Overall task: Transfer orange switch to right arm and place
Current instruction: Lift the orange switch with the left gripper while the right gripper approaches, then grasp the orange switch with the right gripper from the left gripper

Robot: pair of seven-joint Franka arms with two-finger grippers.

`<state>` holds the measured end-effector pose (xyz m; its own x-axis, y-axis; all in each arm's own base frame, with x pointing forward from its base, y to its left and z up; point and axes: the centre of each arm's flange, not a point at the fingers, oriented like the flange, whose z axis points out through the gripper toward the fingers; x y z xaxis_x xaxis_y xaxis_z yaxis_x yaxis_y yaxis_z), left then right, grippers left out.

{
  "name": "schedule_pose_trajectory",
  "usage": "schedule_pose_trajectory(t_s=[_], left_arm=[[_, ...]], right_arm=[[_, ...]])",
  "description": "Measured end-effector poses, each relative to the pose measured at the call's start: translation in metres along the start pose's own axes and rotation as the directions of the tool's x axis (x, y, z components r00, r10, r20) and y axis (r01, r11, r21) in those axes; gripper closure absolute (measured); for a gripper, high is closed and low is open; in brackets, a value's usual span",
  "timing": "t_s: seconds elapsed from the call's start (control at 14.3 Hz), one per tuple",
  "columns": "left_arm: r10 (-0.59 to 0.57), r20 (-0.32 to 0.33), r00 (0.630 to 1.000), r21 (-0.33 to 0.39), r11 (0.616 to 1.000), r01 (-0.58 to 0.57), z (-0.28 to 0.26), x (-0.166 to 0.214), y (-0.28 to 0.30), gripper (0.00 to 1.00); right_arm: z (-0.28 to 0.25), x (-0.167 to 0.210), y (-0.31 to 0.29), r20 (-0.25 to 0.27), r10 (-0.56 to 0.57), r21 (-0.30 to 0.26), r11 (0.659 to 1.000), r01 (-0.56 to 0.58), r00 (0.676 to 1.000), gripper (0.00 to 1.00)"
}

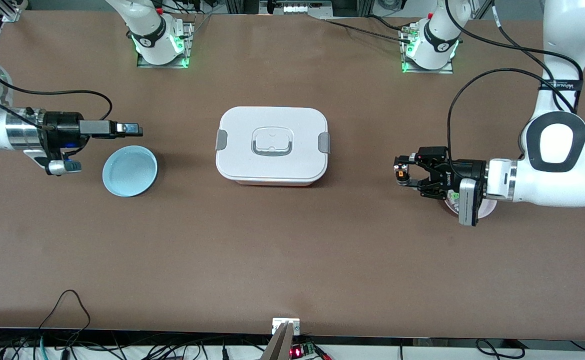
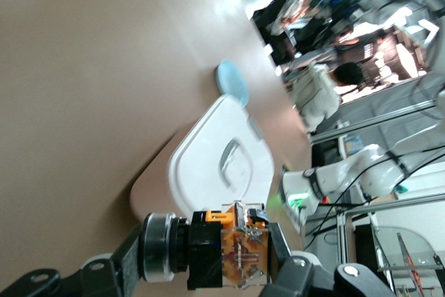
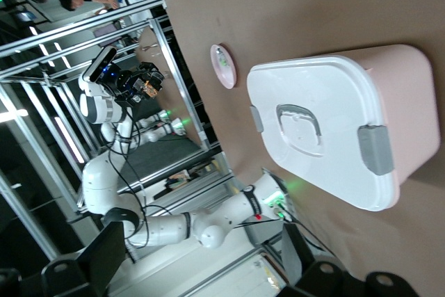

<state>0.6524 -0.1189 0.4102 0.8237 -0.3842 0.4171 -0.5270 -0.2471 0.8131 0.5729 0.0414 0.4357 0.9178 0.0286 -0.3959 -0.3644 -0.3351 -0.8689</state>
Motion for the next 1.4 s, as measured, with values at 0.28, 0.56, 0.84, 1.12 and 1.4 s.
schedule_pose_trajectory(t_s=[0.28, 0.56, 0.84, 1.12, 1.4], left_arm=[[0.148, -0.120, 0.982, -0.089, 0.983, -0.159, 0.071, 0.047, 0.054, 0.28], [0.358, -0.252, 0.899, -0.004, 0.929, -0.371, 0.157, 0.073, 0.084, 0.28], [0.396, -0.324, 0.859, 0.027, 0.911, -0.411, 0.214, 0.077, 0.108, 0.28], [0.409, -0.315, 0.857, 0.080, 0.911, -0.405, 0.276, 0.071, 0.134, 0.28], [0.399, -0.313, 0.862, 0.085, 0.916, -0.393, 0.322, 0.059, 0.159, 0.28]], right_arm=[[0.018, 0.003, -0.005, 0.025, 0.014, 0.079, 0.997, -0.016, 1.000, 0.00], [0.061, 0.002, -0.025, 0.056, -0.002, 0.100, 0.995, -0.004, 0.998, 0.00], [0.095, 0.000, -0.034, 0.085, 0.046, 0.074, 0.996, -0.052, 0.995, 0.00], [0.106, 0.007, -0.030, 0.104, 0.082, 0.137, 0.986, -0.095, 0.991, 0.00], [0.129, 0.017, -0.025, 0.118, 0.107, 0.186, 0.974, -0.128, 0.987, 0.00]])
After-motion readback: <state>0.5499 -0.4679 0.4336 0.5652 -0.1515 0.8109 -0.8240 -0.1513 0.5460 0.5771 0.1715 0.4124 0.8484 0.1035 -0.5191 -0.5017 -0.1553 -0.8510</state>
